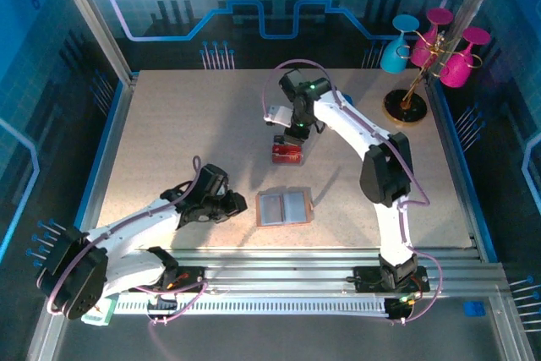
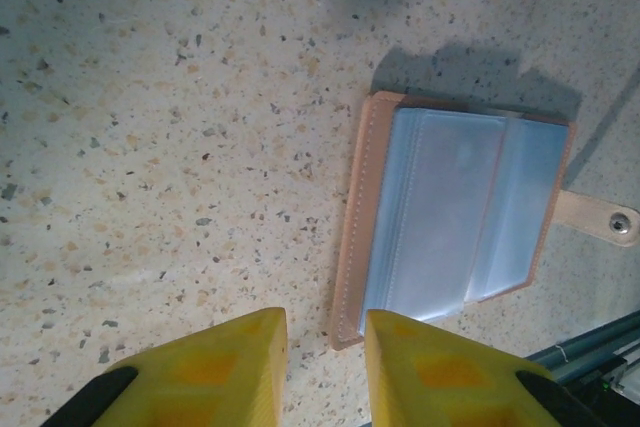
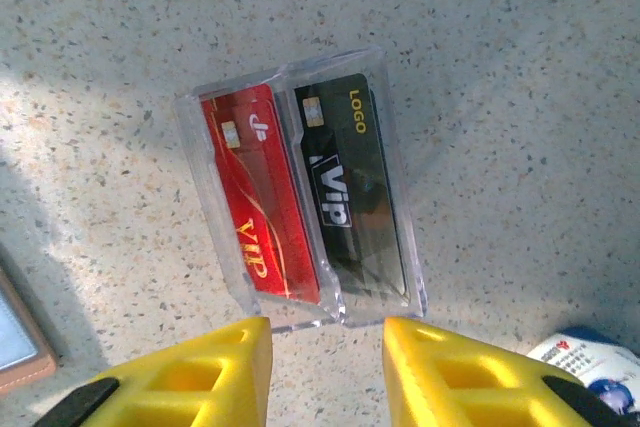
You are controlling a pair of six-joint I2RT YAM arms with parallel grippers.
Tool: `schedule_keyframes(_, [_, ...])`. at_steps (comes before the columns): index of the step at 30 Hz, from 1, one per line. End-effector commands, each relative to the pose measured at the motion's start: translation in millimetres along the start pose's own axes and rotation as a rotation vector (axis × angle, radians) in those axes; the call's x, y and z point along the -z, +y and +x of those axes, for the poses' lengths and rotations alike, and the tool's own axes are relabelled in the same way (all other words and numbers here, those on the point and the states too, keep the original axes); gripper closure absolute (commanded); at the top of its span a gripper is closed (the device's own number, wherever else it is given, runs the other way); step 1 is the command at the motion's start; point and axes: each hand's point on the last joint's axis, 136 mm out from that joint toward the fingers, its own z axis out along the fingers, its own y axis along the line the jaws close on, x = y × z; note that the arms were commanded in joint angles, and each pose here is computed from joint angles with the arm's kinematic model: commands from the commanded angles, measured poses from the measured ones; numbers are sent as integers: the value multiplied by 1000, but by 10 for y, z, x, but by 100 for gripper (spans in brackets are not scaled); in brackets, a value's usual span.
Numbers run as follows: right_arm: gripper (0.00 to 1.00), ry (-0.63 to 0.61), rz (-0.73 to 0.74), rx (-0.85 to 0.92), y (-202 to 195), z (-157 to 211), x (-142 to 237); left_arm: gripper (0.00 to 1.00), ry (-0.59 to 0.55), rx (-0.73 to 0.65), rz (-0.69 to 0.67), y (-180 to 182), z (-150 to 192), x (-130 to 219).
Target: Take the credit cards out of the card holder
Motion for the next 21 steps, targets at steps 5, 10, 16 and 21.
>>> schedule_keyframes(5, [64, -55, 11, -157, 229, 59, 263, 75, 41, -19, 61, -209, -47, -116])
schedule_keyframes(10, [63, -77, -22, -244, 499, 152, 369, 76, 62, -18, 75, -269, -60, -217])
schedule_keyframes(16, [60, -135, -79, -362, 872, 261, 442, 76, 62, -22, 85, -366, -110, -292])
schedule_keyframes(21, [58, -250, -192, -494, 1279, 222, 435, 77, 67, -23, 82, -399, -103, -349])
